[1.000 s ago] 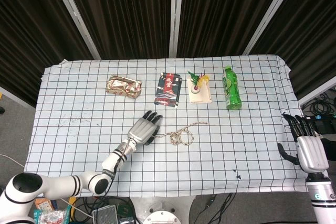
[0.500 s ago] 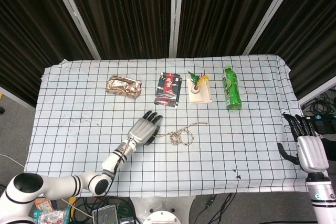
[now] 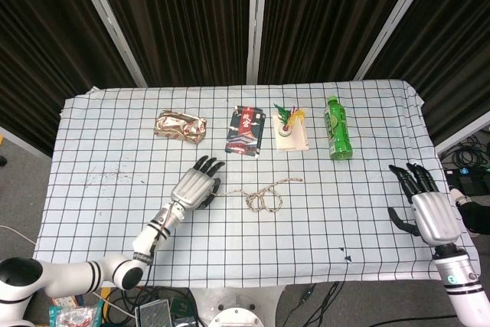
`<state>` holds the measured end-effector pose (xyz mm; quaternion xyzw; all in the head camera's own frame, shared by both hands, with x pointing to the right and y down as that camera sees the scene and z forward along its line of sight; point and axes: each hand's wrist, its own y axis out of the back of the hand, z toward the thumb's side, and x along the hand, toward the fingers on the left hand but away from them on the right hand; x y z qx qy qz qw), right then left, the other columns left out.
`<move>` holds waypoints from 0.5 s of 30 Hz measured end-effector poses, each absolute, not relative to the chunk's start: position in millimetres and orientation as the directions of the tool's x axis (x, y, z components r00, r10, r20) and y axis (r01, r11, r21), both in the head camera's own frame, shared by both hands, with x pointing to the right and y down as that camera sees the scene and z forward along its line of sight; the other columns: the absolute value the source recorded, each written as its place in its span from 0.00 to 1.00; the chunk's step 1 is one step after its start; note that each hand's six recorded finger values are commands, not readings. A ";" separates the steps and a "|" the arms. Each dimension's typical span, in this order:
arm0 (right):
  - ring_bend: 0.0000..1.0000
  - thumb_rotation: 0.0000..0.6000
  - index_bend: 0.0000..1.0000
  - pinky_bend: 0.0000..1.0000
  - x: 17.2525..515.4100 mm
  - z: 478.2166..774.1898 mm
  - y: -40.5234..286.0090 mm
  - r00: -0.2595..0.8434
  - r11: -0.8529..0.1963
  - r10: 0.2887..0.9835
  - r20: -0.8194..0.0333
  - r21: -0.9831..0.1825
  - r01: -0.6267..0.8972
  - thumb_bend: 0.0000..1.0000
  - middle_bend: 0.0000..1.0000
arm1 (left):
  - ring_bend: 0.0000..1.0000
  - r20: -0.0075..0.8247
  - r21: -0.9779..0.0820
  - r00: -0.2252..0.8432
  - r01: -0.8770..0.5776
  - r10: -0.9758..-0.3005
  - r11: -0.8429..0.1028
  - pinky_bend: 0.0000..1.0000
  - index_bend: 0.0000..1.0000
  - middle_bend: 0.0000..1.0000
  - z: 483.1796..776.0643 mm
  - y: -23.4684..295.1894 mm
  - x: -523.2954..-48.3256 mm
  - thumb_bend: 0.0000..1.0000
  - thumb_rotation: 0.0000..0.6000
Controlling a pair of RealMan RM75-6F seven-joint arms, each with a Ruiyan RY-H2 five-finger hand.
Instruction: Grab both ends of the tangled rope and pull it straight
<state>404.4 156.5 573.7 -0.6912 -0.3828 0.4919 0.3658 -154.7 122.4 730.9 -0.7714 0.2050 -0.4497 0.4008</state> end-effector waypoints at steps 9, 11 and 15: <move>0.00 1.00 0.36 0.00 325.6 613.5 123.7 0.427 -0.563 0.757 -0.495 -0.825 0.041 0.31 0.20 | 0.00 0.514 -0.812 0.486 0.009 -0.707 -0.584 0.00 0.57 0.08 718.9 130.7 -181.0 0.44 1.00; 0.00 1.00 0.36 0.00 302.1 627.3 117.3 0.464 -0.586 0.721 -0.515 -0.810 0.012 0.31 0.20 | 0.00 0.514 -0.814 0.486 0.016 -0.707 -0.580 0.00 0.57 0.08 717.6 134.2 -183.9 0.43 1.00; 0.00 1.00 0.38 0.00 264.4 651.2 106.6 0.500 -0.602 0.683 -0.532 -0.798 -0.027 0.31 0.20 | 0.00 0.516 -0.815 0.482 0.023 -0.708 -0.579 0.00 0.57 0.08 716.4 138.0 -187.8 0.43 1.00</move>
